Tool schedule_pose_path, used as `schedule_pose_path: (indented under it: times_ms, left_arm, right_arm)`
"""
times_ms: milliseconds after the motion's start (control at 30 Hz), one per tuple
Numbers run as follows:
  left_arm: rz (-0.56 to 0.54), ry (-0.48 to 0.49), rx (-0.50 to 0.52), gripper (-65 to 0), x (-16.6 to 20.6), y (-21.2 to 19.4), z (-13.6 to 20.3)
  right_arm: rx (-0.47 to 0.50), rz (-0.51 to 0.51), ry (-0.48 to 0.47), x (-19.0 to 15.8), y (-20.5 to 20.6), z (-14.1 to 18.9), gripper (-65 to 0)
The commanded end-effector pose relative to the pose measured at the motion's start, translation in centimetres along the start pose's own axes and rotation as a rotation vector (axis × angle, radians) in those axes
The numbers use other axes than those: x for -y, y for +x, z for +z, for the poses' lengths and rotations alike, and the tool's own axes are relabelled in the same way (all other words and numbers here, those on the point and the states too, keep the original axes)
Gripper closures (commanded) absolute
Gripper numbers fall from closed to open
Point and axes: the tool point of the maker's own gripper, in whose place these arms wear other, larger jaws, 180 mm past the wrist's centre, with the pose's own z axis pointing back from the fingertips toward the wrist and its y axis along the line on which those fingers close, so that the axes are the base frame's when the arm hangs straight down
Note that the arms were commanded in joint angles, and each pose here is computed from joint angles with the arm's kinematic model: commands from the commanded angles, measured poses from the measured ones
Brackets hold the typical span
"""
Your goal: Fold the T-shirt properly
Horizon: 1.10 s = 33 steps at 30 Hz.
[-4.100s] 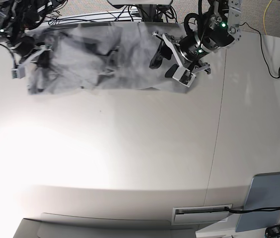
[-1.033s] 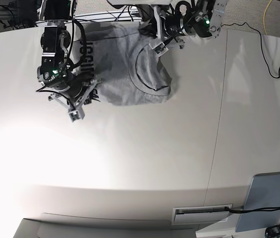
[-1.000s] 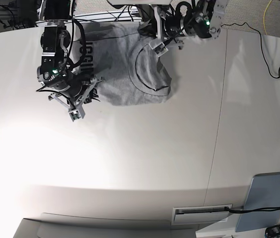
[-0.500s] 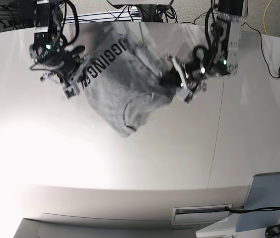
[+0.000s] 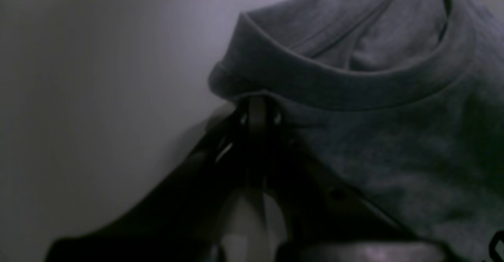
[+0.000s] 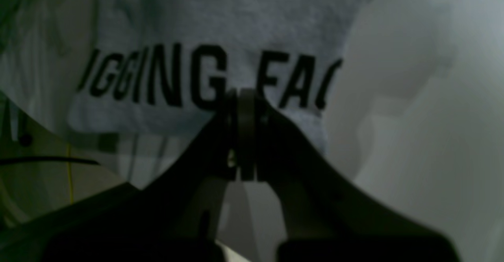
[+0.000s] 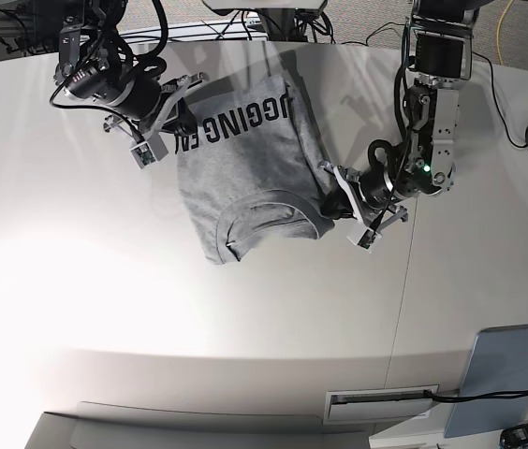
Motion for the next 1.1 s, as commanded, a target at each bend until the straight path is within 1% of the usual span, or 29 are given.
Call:
schedule_pose_path:
  times_ms: [0,67,133,233,300,367,433,533,600,700,767,833,900,1067]
  left_arm:
    - [-0.014,-0.008,0.054,0.0,0.0,2.0,0.5]
    - [0.005,-0.020,0.056,0.0,0.3,2.2,1.1]
    - [0.026,-0.024,0.077,0.0,0.5,2.6,2.2]
    - [0.045,-0.004,0.122,0.0,0.4,3.1,4.6]
    - [0.051,0.013,0.140,0.0,0.6,2.9,6.3]
    - [0.051,0.036,0.142,0.0,0.9,2.1,8.0]
    - [0.048,0.067,0.142,0.0,1.3,1.2,9.9]
    - [0.077,0.147,0.126,0.0,1.3,-0.8,13.1]
    - [0.108,0.195,0.086,0.0,1.5,-2.8,15.1]
    - [0.175,0.205,0.007,0.0,2.7,-6.6,17.6]
    - [0.233,0.205,-0.064,0.0,3.6,-9.8,18.9]
    - [0.291,0.203,-0.160,0.0,5.0,-13.5,20.2]
    - [0.353,0.190,-0.250,0.0,6.6,-17.1,21.5]
    - [0.470,0.120,-0.377,0.0,10.2,-24.3,24.2]
  right_arm:
    - [0.030,0.014,0.006,-0.1,0.7,0.5,0.0]
    - [0.039,0.010,-0.015,0.4,0.8,0.9,0.0]
    - [0.066,0.010,-0.054,1.2,1.2,2.1,0.0]
    - [0.121,0.016,-0.150,3.0,2.2,4.9,0.0]
    - [0.137,0.017,-0.224,4.4,2.3,6.9,0.0]
    - [0.122,0.007,-0.299,5.9,1.5,8.8,0.0]
    - [0.088,-0.014,-0.375,7.4,0.2,10.8,0.0]
    - [0.028,-0.052,-0.480,9.4,-2.4,13.7,0.0]
    - [-0.028,-0.089,-0.525,10.2,-4.4,15.4,0.0]
    - [-0.132,-0.152,-0.546,10.2,-7.7,17.6,0.0]
    - [-0.206,-0.180,-0.552,9.9,-9.7,18.9,0.0]
    - [-0.302,-0.200,-0.546,9.3,-12.1,19.8,0.0]
    - [-0.386,-0.218,-0.519,8.8,-14.6,20.3,0.0]
    - [-0.550,-0.328,-0.436,8.6,-21.9,20.9,0.0]
